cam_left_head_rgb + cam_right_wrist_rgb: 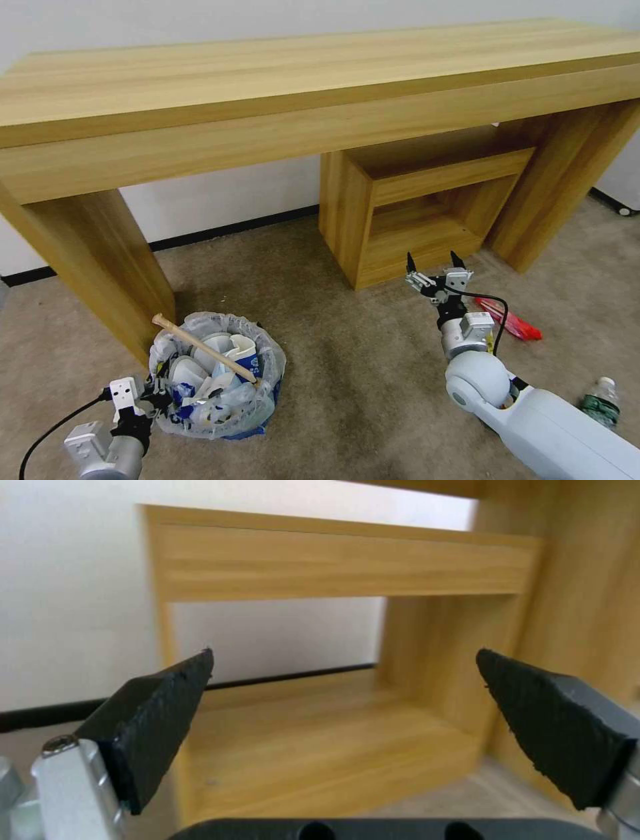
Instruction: Pick up the trash bin and place the garbage on the floor into it.
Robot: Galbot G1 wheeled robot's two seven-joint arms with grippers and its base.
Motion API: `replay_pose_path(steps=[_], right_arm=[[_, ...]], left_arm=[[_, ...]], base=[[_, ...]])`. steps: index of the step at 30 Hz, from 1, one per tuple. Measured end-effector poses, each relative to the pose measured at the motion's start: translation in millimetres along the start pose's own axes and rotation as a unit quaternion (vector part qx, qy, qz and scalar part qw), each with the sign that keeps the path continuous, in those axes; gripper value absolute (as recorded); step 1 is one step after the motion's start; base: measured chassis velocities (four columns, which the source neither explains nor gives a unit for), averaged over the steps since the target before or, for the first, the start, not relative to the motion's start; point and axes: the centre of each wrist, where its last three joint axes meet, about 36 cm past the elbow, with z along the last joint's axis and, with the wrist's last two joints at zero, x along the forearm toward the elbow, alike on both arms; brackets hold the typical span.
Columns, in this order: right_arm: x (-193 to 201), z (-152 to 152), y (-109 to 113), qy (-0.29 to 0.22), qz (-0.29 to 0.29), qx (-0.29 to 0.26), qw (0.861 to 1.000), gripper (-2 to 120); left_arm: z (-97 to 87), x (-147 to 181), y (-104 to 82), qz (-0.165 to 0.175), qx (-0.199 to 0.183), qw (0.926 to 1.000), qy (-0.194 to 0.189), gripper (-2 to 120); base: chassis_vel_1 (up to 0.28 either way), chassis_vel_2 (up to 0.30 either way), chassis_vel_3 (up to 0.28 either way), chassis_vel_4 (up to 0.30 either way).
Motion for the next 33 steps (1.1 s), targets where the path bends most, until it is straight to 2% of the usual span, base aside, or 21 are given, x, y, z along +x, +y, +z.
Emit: replay_pose_path(steps=[23, 33], right_arm=[[7.8, 3.4, -6.6, -0.009, 0.016, -0.006, 1.0, 100], [5.4, 8.5, -5.9, -0.031, 0.008, -0.002, 0.999, 100]], left_arm=[[2.7, 3.5, -5.5, 0.0, 0.003, 1.0, -0.001, 3], [2.7, 4.6, -4.8, -0.001, 0.003, 1.0, -0.001, 3]], base=[[-0.06, -0.061, -0.058, -0.062], [-0.059, -0.057, -0.059, -0.059]])
